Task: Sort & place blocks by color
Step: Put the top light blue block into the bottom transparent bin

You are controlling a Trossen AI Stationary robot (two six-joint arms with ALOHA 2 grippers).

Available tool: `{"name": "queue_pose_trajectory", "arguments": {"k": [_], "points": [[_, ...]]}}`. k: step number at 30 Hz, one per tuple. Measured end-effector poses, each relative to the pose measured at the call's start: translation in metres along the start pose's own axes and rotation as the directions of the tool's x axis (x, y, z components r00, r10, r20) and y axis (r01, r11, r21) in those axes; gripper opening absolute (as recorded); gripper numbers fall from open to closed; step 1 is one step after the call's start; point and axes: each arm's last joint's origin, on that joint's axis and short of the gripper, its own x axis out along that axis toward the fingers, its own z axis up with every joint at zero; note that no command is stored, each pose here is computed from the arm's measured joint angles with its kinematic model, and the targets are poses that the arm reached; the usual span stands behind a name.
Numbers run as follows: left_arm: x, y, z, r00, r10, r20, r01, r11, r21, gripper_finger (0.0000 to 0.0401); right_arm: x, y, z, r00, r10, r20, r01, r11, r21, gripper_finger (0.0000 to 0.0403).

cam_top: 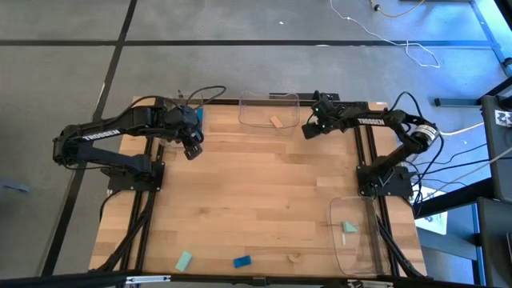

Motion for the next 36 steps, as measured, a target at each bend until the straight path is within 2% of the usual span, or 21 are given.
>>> {"name": "queue_pose_trajectory", "arguments": {"k": [5,14,17,20,25,28,33,36], "points": [[0.0,0.0,0.0,1.0,0.0,0.0,0.0,1.0,0.0,0.0181,0.0,0.006,-0.008,0.998,0.025,-0.065,-0.026,1.0,-0.01,0.0174],[0.0,0.0,0.0,1.0,0.0,0.0,0.0,1.0,0.0,0.0181,-0.004,0.021,-0.019,0.994,0.005,-0.107,-0.013,0.997,-0.074,0.0174],[0.0,0.0,0.0,1.0,0.0,0.0,0.0,1.0,0.002,0.0181,-0.009,0.028,-0.013,0.991,0.044,-0.13,-0.048,0.999,-0.025,0.0174],[0.0,0.0,0.0,1.0,0.0,-0.001,0.0,1.0,0.002,0.0181,-0.019,0.036,0.003,0.996,0.064,-0.07,-0.062,0.998,0.027,0.0174],[0.0,0.0,0.0,1.0,0.0,-0.001,0.0,1.0,0.002,0.0181,-0.026,0.035,0.018,0.994,-0.088,0.066,0.077,0.985,0.157,0.0174],[0.0,0.0,0.0,1.0,0.0,-0.001,0.0,1.0,0.003,0.0181,-0.026,0.033,0.021,0.991,-0.104,0.079,0.084,0.973,0.217,0.0174],[0.0,0.0,0.0,1.0,0.0,-0.001,0.0,1.0,0.003,0.0181,-0.019,0.032,0.022,0.983,-0.154,0.097,0.125,0.959,0.256,0.0174],[0.0,0.0,0.0,1.0,0.0,-0.001,0.0,1.0,0.003,0.0181,-0.011,0.035,0.024,0.986,-0.135,0.095,0.104,0.954,0.281,0.0174]]}}
